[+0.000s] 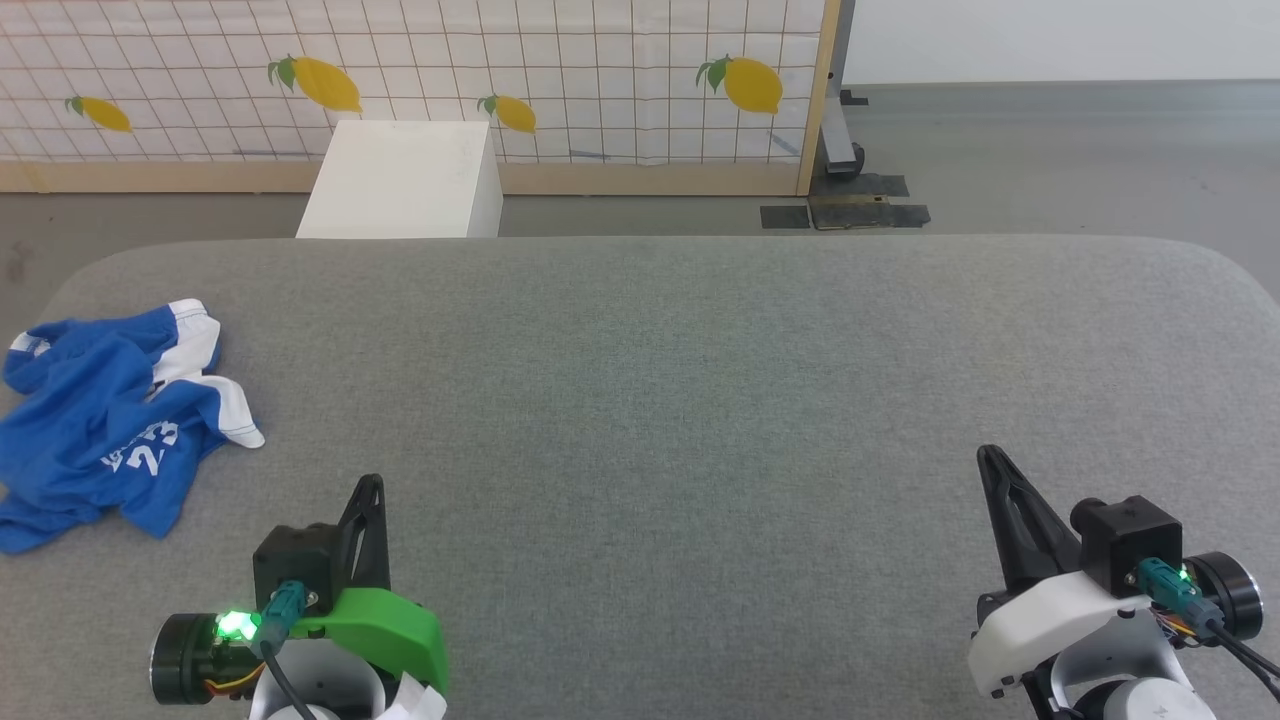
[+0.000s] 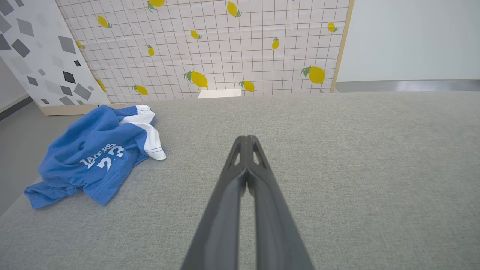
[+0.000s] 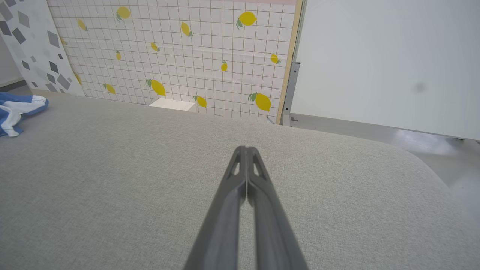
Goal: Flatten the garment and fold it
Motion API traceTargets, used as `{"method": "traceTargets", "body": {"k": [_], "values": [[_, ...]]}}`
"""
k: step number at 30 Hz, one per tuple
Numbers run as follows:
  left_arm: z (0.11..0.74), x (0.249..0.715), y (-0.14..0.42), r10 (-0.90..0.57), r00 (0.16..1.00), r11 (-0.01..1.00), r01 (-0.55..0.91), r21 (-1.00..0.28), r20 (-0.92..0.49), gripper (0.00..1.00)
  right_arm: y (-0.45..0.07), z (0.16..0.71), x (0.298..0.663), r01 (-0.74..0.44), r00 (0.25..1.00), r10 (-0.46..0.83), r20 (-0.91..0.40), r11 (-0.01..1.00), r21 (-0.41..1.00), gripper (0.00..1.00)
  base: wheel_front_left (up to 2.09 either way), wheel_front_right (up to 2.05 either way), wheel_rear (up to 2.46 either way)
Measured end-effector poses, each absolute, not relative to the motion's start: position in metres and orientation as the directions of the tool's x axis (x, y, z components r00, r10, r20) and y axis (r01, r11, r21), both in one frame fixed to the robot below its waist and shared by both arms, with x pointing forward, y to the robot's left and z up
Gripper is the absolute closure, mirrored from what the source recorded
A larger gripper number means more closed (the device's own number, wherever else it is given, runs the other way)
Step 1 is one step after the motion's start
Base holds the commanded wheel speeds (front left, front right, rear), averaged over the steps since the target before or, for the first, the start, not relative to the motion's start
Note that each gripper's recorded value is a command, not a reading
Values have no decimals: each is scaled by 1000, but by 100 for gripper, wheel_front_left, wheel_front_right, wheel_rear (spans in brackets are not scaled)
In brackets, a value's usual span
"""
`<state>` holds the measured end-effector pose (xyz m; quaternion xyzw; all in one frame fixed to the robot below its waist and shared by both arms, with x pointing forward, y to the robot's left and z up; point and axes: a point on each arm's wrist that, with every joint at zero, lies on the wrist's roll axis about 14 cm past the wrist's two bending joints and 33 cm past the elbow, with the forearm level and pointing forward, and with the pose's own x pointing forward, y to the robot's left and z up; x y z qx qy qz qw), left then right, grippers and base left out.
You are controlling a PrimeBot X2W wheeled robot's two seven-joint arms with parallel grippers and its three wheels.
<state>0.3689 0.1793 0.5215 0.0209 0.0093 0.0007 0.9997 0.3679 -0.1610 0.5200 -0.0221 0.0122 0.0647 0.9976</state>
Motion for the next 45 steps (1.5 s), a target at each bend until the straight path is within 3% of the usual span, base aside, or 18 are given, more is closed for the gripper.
{"method": "traceTargets", "body": {"k": [29,30,45], "values": [[522,369,179,2,1000,999,-1,42,-19,100,-161,520,368,-130,991,128,-27,991,-43,100,0,0,0],[521,369,180,3,1000,999,-2,38,-20,0,-162,517,367,-125,992,124,-31,991,-37,0,0,0,0],[522,369,179,7,1000,1000,-7,28,-7,0,-171,519,368,-98,995,98,-16,995,-9,0,0,0,0]]}}
